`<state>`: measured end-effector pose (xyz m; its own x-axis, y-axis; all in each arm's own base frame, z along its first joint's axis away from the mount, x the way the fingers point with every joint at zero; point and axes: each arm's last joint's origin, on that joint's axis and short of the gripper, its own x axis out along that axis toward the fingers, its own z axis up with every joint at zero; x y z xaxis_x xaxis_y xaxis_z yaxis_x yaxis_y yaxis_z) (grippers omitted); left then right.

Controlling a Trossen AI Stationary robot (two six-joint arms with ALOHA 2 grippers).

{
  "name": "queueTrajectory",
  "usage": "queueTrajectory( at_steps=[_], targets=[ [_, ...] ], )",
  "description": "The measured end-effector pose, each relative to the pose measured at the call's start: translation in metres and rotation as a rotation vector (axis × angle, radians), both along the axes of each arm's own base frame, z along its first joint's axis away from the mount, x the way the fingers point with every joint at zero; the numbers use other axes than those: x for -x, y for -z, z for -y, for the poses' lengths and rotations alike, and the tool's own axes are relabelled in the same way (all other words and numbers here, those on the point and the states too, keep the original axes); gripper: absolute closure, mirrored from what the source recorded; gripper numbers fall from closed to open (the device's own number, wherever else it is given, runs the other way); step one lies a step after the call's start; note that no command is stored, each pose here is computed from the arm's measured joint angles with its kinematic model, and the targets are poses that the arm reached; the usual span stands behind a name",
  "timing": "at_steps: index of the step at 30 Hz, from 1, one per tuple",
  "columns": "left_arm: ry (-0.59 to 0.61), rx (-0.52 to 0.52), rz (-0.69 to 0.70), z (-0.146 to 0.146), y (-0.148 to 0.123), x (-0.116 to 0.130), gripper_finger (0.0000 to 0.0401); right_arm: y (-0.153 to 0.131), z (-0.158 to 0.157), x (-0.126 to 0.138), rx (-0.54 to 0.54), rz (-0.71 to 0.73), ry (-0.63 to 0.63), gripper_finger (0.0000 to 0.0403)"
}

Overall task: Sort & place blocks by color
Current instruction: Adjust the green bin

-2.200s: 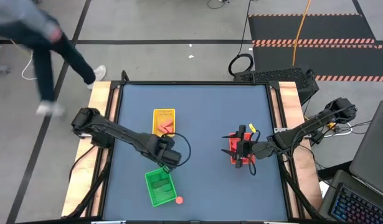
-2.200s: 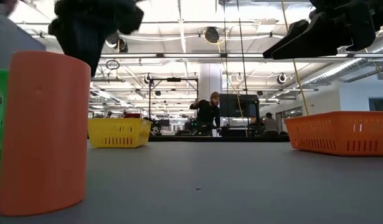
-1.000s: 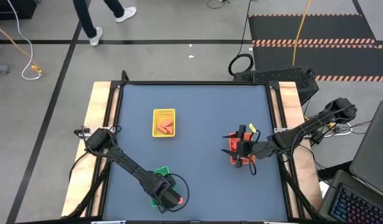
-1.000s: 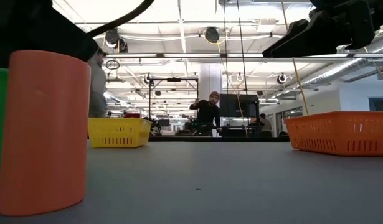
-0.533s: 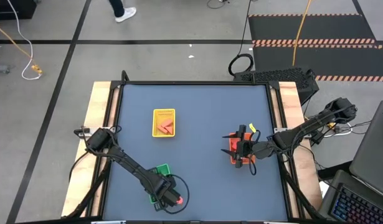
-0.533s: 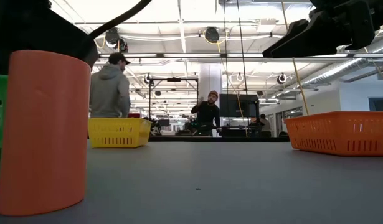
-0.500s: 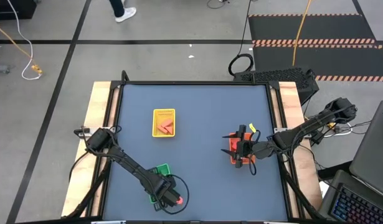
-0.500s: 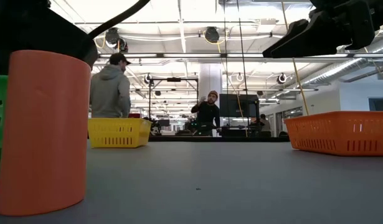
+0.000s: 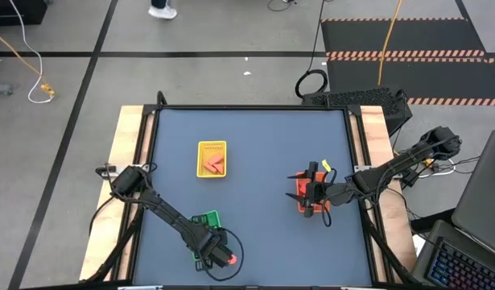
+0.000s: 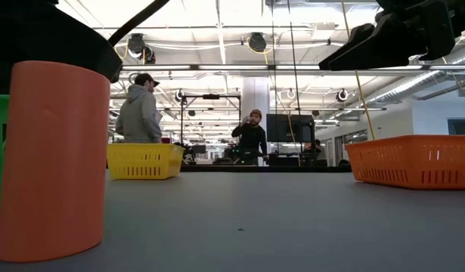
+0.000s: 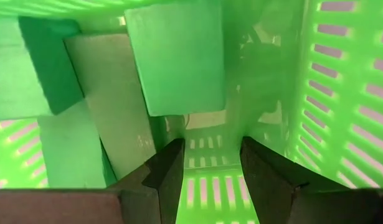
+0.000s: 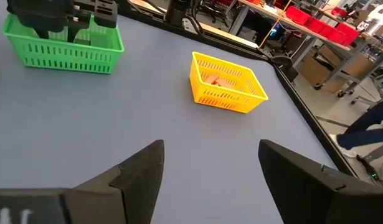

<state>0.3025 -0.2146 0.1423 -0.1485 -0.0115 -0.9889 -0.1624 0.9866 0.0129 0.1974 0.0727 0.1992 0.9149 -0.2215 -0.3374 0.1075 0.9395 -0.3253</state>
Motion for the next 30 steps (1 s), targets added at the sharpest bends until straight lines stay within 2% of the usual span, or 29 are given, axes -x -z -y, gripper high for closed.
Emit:
queueTrajectory(
  at_steps=[3, 5, 9, 11, 23, 30],
  targets=[
    [0.01, -0.01, -0.001, 0.0, 0.0, 0.001, 0.0242, 0.0, 0.0, 0.0, -0.003, -0.003, 0.002, 0.0149],
    [-0.042, -0.015, -0.002, -0.001, 0.0, 0.0, 0.0242, 0.001, 0.0, 0.0, -0.007, -0.005, 0.004, 0.0149],
    [-0.305, -0.028, -0.014, -0.006, -0.002, -0.003, 0.0242, 0.002, 0.0, 0.001, -0.012, -0.019, 0.009, 0.0149],
    [-0.381, -0.049, 0.01, -0.009, -0.007, -0.003, 0.0242, 0.002, 0.0, 0.001, -0.012, -0.02, 0.009, 0.0149],
    [-0.701, 0.033, 0.185, -0.023, -0.092, 0.02, 0.0243, 0.002, 0.0, 0.001, -0.011, -0.02, 0.009, 0.0149],
    [-0.876, 0.011, 0.227, -0.019, -0.105, 0.032, 0.0242, 0.003, 0.001, 0.001, -0.008, -0.024, 0.009, 0.0149]
  ],
)
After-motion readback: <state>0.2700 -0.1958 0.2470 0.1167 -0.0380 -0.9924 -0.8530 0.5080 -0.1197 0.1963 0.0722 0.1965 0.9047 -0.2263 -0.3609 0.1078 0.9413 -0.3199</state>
